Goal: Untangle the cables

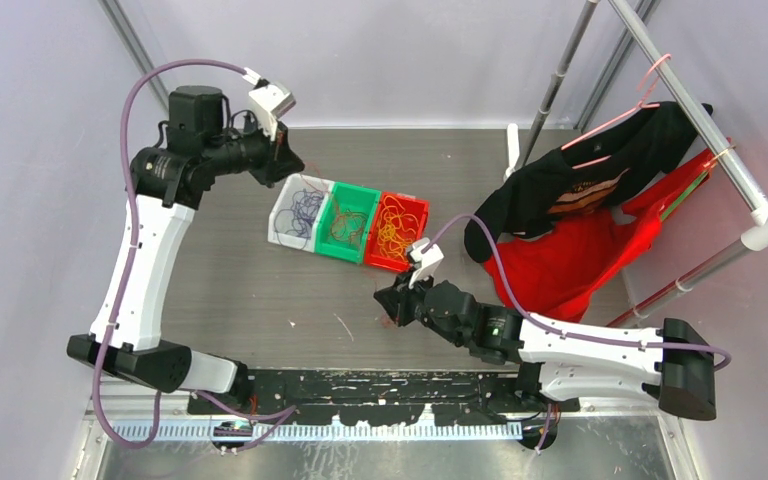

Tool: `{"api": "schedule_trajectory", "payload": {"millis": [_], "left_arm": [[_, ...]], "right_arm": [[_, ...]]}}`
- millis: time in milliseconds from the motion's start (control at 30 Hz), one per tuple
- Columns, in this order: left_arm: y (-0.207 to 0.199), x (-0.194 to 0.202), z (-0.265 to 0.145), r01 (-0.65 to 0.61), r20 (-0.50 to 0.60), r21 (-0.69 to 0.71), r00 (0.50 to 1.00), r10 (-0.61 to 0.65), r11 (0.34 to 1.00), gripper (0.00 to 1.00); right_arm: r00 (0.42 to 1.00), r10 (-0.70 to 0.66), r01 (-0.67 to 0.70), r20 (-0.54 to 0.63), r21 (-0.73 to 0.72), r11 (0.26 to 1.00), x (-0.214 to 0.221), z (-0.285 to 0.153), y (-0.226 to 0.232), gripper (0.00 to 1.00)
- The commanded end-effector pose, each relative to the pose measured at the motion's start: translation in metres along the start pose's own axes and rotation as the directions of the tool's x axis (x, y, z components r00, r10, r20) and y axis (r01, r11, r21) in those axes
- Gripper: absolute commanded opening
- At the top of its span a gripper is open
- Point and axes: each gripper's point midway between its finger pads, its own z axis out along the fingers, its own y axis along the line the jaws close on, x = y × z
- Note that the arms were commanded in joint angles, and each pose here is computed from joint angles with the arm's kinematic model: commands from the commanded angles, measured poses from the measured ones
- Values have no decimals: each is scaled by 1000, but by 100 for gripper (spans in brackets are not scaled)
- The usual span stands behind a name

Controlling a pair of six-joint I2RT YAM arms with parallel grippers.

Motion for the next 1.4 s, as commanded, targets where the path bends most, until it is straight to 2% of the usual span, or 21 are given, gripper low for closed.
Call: {"api": "schedule_trajectory", "payload": {"millis": [0,67,100,133,233,400,700,1133,1367], "left_arm": [[11,-33,-1,-41,118,-25,992,44,999,0],[2,-22,8,-5,97,46,995,0,999,0],[0,-15,14,24,83,73,996,-30,997,0],[-1,-8,21,52,69,92,996,-59,994,0],[6,9,40,72,36,95,996,-76,993,0],[21,31,65,92,-25,83,996,-90,992,0],[33,45,94,76,-58,71,996,-72,995,0],[36,68,138,53,-104,60,993,-47,997,0],[55,64,155,-35,-87,-7,996,34,999,0]], "right_arm": [[998,59,-59,36,-1,998,-10,-6,0,21],[997,65,-66,52,4,998,-15,-6,0,52],[996,67,-68,63,9,998,-19,-7,1,63],[995,66,-67,72,15,998,-23,-7,0,69],[993,63,-67,100,44,997,-36,-9,-2,74],[991,54,-72,124,139,988,-47,-16,-18,76],[986,66,-104,151,262,960,-43,-32,-51,74],[981,92,-135,171,266,955,-42,-39,-58,69],[981,99,-141,168,262,955,-39,-41,-59,66]]}}
